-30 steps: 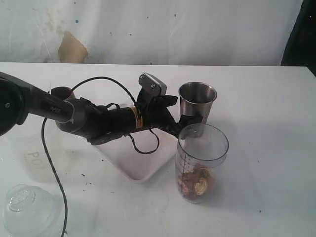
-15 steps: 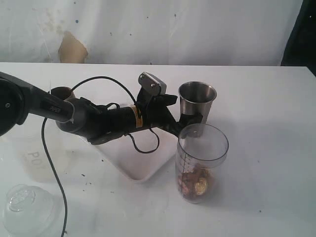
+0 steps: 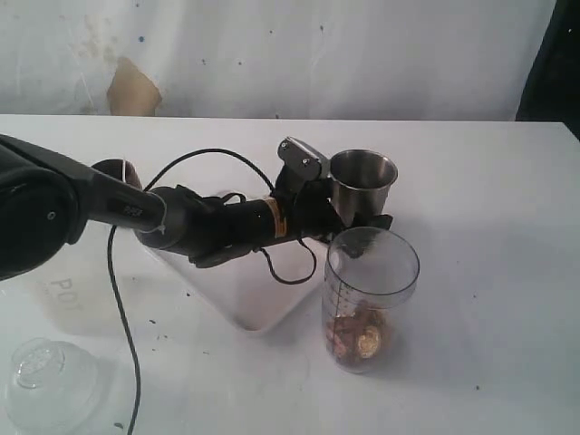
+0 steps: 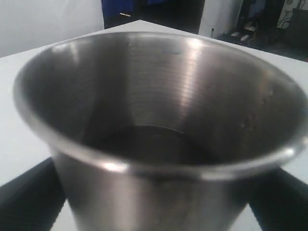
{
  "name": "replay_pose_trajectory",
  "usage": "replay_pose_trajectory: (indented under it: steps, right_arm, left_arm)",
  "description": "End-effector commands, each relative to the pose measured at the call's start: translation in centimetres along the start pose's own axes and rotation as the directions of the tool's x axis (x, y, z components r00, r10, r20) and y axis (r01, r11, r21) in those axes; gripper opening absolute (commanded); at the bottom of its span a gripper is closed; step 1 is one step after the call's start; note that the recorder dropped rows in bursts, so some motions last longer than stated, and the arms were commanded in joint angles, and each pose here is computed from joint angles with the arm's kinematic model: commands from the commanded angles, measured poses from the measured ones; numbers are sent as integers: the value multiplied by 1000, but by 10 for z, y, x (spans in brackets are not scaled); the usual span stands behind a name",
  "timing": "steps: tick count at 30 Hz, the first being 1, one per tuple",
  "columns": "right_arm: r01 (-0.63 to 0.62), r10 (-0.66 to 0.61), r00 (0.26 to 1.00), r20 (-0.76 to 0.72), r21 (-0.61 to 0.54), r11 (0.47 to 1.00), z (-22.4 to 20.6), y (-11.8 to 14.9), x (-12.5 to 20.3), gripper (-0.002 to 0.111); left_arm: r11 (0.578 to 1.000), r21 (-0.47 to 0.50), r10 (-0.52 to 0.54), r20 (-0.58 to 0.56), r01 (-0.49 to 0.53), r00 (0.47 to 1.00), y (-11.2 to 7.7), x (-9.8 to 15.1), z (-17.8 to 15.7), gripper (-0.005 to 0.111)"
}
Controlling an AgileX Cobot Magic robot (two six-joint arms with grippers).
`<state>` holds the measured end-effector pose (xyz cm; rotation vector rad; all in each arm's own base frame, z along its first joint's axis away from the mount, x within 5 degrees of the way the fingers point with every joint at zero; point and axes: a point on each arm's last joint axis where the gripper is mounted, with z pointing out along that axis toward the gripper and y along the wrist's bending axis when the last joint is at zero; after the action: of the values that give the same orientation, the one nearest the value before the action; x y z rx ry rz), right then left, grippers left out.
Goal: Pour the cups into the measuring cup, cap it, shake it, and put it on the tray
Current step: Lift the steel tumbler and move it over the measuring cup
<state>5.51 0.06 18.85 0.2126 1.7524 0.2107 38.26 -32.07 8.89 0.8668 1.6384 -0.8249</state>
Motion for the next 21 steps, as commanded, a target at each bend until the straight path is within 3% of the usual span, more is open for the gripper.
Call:
replay_pose_trajectory:
  steps: [1, 4, 6, 9, 12, 17, 21]
  right_arm:
    - [21, -21, 1000, 13, -8, 1000, 0, 1, -1, 0]
    - [12, -12, 1000, 13, -8, 1000, 0, 1, -1, 0]
    - [12, -12, 1000, 13, -8, 1000, 0, 1, -1, 0]
    - [12, -12, 1000, 13, -8, 1000, 0, 1, -1, 0]
    - [12, -12, 1000, 13, -8, 1000, 0, 1, -1, 0]
    - [12, -12, 1000, 13, -8, 1000, 0, 1, -1, 0]
    - [13, -13, 1000, 15, -9, 1000, 0, 1, -1, 0]
  left_arm:
    - [999, -27, -30, 7, 30, 1000, 3, 0, 6, 93]
    - [998, -39, -45, 14, 45, 999, 5, -1, 6, 90]
    - [998, -43, -51, 17, 51, 999, 5, -1, 6, 78]
    - [998, -46, -49, 24, 50, 999, 8, -3, 4, 44]
    - [999, -36, -39, 21, 40, 999, 9, -10, 1, 1]
    - [999, -22, -29, -8, 28, 1000, 11, -32, -8, 0]
    - [999, 9, 36, -40, -36, 999, 6, -54, -15, 0]
